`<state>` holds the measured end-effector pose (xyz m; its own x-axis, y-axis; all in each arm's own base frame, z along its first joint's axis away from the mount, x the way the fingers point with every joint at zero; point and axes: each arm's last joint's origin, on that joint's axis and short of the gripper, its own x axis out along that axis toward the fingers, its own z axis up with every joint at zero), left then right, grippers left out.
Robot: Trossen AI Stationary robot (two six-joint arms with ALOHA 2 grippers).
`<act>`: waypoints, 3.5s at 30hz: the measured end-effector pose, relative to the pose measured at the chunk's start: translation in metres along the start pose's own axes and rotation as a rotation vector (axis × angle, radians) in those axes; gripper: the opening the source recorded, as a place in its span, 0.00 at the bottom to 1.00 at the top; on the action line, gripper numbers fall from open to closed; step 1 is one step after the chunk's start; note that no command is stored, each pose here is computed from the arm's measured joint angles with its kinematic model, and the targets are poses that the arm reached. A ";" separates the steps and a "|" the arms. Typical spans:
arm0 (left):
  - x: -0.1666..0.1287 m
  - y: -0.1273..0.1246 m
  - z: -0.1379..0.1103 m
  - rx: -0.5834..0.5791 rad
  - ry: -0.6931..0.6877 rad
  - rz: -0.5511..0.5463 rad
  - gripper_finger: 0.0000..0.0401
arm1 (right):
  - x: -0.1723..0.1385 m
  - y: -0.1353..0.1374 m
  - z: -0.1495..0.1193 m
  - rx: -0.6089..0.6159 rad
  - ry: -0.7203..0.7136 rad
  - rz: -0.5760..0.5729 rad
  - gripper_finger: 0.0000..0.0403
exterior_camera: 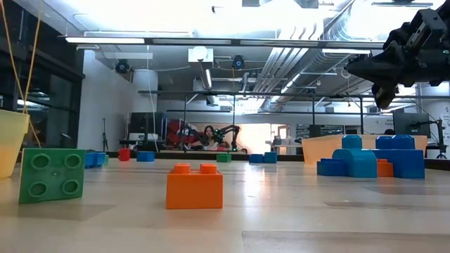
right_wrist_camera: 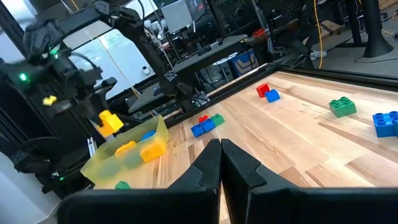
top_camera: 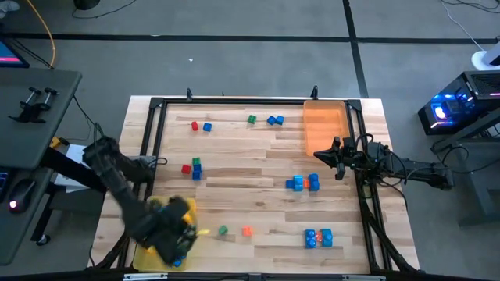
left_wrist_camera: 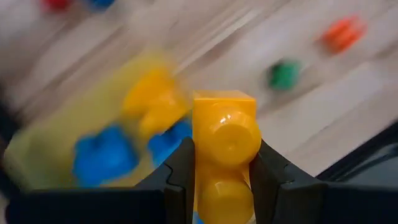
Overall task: Sort blocks by size
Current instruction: Put the large yellow game piece into the yellow bin, then put the large blue game piece into the yellow bin
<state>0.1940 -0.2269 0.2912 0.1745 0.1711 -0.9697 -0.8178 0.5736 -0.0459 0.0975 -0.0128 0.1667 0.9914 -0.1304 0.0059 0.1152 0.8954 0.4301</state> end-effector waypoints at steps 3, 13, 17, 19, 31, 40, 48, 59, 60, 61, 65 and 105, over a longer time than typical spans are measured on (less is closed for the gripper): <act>0.003 0.010 -0.028 -0.052 0.076 0.041 0.19 | 0.000 0.000 0.000 0.000 0.000 0.000 0.00; 0.008 0.026 -0.064 -0.104 0.180 0.101 0.40 | 0.000 0.000 0.000 0.000 0.000 0.000 0.00; 0.004 0.028 -0.057 -0.036 0.198 0.078 0.63 | 0.000 0.000 0.000 0.000 0.000 0.000 0.00; -0.001 0.029 -0.050 0.015 0.205 0.059 0.71 | 0.000 0.000 0.000 0.000 0.000 0.000 0.00; -0.049 0.057 0.077 0.148 -0.503 -0.244 0.77 | 0.000 0.000 0.000 0.000 0.000 0.000 0.00; -0.014 0.028 0.193 0.367 -0.668 -1.036 0.76 | 0.000 0.000 0.000 0.000 0.000 0.000 0.00; 0.036 0.046 0.255 0.140 -0.776 -1.280 0.76 | 0.000 0.000 0.000 0.000 0.000 0.000 0.00; 0.057 0.115 0.314 -0.201 -0.893 -1.036 0.77 | -0.003 0.002 0.020 0.479 -0.304 -0.054 0.00; 0.060 0.122 0.318 -0.235 -0.901 -0.991 0.77 | -0.004 0.002 0.024 0.564 -0.374 -0.062 0.00; 0.064 0.130 0.322 -0.275 -0.904 -0.934 0.77 | -0.005 0.002 0.028 0.623 -0.442 -0.074 0.00; 0.081 0.157 0.332 -0.405 -0.836 -0.777 0.77 | -0.009 0.010 0.047 0.627 -0.574 0.049 0.00; 0.096 0.171 0.324 0.014 -0.607 -0.815 0.77 | 0.114 0.050 0.016 0.627 1.039 -1.159 0.56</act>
<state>0.2488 0.1474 0.2683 0.9282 0.0996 -0.3585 -0.3198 0.7059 -0.6320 0.2153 0.0103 0.2030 0.0531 -0.0081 -0.9986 0.9776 0.2046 0.0504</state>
